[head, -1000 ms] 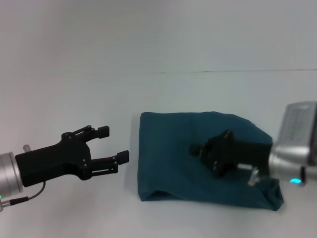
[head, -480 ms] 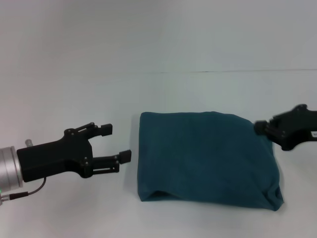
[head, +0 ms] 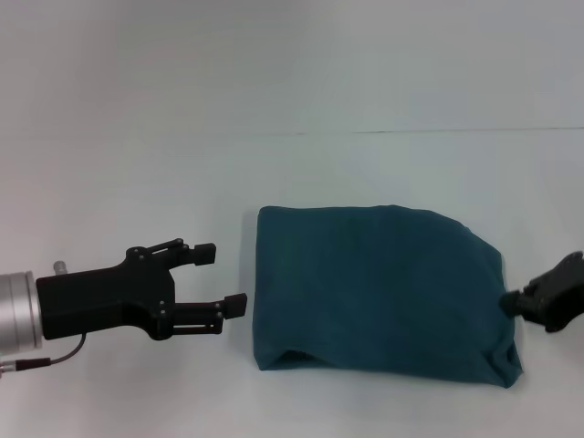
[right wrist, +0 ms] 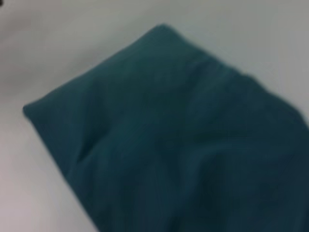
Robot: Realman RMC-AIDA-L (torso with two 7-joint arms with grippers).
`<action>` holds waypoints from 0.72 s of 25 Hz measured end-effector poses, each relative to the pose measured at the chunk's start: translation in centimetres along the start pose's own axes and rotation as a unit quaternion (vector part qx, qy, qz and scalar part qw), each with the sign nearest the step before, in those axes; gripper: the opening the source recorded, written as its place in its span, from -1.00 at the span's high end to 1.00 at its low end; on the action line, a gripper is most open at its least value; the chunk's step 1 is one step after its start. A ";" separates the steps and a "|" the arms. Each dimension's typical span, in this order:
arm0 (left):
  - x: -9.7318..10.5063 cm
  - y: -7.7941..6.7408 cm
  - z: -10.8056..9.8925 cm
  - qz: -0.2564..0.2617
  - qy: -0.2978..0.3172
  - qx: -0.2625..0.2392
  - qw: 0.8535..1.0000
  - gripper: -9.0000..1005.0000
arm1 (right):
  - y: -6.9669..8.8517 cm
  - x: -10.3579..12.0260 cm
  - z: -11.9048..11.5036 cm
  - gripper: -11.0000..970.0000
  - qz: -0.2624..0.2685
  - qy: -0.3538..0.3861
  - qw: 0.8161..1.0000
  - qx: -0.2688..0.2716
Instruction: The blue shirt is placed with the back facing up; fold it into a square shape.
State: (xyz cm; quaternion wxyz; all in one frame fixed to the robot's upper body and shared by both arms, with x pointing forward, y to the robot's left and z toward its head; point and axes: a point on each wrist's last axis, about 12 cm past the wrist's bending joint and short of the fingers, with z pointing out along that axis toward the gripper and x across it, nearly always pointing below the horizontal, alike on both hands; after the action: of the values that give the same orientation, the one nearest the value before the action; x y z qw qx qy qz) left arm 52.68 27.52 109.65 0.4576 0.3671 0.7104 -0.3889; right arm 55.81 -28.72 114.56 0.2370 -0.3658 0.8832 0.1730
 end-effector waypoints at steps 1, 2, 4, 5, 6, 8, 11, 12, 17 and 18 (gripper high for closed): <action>0.0 0.0 0.1 0.000 0.000 0.001 1.000 -0.74 | 0.1 0.1 0.4 0.93 -0.001 0.008 1.000 -0.005; 0.0 0.0 0.1 0.000 0.001 0.001 1.000 -0.74 | 0.3 0.1 0.7 0.93 -0.002 0.016 1.000 -0.009; 0.0 -0.1 0.1 0.000 0.001 0.002 1.000 -0.73 | 0.6 0.2 1.3 0.92 -0.007 0.028 0.999 -0.019; 0.0 -0.1 0.1 0.000 0.001 0.002 1.000 -0.73 | 0.8 0.2 1.5 0.92 -0.009 0.033 0.999 -0.024; 0.1 -0.1 0.1 -0.001 0.001 0.002 1.000 -0.73 | 0.9 0.2 1.7 0.92 -0.012 0.037 0.999 -0.027; 0.1 -0.1 0.1 -0.001 0.002 0.001 1.000 -0.73 | 1.2 0.2 2.1 0.91 -0.016 0.044 0.998 -0.033; 0.2 -0.1 0.1 0.000 0.001 -0.001 1.000 -0.72 | 1.4 0.3 2.8 0.90 -0.020 0.051 0.998 -0.038; 0.2 -0.1 0.1 0.000 0.001 -0.001 1.000 -0.72 | 1.5 0.3 3.0 0.90 -0.021 0.055 0.997 -0.039; 0.2 0.0 0.2 0.001 0.002 -0.002 1.000 -0.72 | 1.4 0.7 3.5 0.88 -0.022 0.087 0.996 -0.029; 0.1 0.0 0.1 0.001 0.002 -0.002 1.000 -0.72 | 1.3 0.7 3.4 0.88 -0.022 0.092 0.995 -0.024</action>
State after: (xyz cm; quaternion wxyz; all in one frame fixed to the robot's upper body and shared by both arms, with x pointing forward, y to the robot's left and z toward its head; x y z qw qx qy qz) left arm 52.70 27.42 109.50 0.4571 0.3680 0.7118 -0.3861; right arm 55.42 -26.57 111.58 0.1496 -0.4047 0.8887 0.1549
